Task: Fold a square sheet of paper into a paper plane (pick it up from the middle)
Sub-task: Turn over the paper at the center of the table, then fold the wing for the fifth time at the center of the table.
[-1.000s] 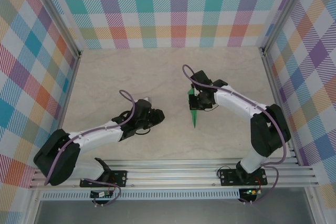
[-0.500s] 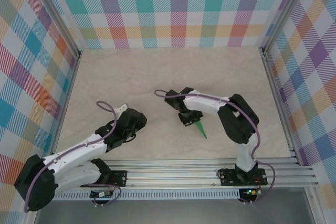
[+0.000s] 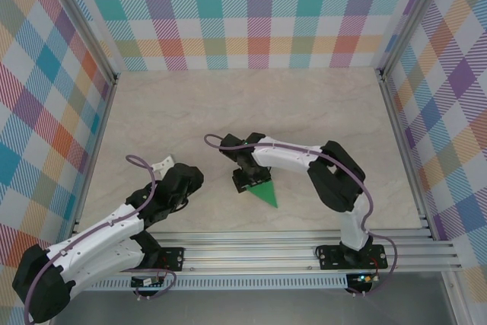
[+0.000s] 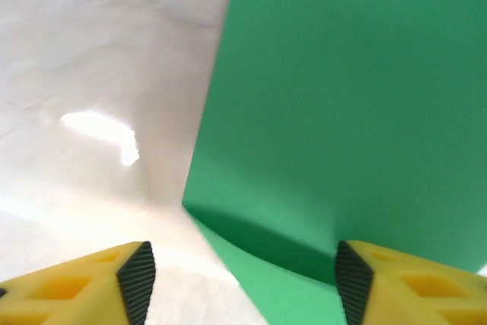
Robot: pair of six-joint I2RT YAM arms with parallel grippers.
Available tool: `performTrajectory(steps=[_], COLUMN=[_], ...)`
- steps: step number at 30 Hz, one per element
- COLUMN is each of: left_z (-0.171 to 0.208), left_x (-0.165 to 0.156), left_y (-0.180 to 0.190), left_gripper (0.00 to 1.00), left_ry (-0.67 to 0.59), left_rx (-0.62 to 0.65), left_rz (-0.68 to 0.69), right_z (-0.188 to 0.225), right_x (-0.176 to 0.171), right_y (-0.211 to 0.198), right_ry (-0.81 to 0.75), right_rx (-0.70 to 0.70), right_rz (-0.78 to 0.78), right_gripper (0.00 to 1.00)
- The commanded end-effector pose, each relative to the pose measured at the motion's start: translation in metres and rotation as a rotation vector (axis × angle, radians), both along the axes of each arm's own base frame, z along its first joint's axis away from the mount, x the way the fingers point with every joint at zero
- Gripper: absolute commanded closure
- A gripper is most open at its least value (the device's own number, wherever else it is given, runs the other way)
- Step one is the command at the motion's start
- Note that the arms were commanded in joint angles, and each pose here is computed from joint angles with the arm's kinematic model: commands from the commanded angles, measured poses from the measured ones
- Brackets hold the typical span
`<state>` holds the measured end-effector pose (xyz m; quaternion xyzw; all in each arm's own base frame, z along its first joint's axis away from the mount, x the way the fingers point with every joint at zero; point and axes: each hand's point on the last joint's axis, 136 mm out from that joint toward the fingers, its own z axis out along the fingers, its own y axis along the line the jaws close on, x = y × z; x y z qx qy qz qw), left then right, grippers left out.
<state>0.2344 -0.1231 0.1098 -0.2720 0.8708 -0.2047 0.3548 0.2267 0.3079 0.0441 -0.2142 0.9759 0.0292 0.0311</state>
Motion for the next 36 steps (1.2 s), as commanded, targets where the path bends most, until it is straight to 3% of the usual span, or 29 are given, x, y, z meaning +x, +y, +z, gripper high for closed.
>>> performTrajectory(steps=[1, 4, 11, 14, 24, 36], left_z=[-0.006, -0.005, -0.015, -0.021, -0.043, -0.053], left_x=[0.000, 0.005, 0.012, 0.014, 0.009, 0.007], left_y=[-0.007, -0.026, -0.072, -0.087, -0.136, -0.152], left_gripper=[0.55, 0.53, 0.53, 0.53, 0.54, 0.54], left_ry=[0.007, 0.007, 0.071, 0.102, 0.180, 0.208], left_rx=[-0.001, -0.032, -0.072, -0.060, 0.003, 0.014], left_rz=[-0.052, -0.124, -0.284, -0.321, -0.417, -0.435], right_z=[0.049, 0.064, 0.065, 0.059, 0.017, -0.019], right_x=[-0.010, -0.011, -0.010, -0.018, -0.014, -0.004], right_y=[0.018, 0.005, -0.028, -0.026, -0.038, -0.057], right_ry=[0.006, 0.016, 0.135, 0.194, 0.246, 0.276], right_rx=[0.255, 0.368, 0.636, 0.689, 0.623, 0.593], right_rz=[0.042, 0.007, -0.100, -0.094, -0.149, -0.208], right_gripper=[0.28, 0.29, 0.71, 0.78, 0.81, 0.83])
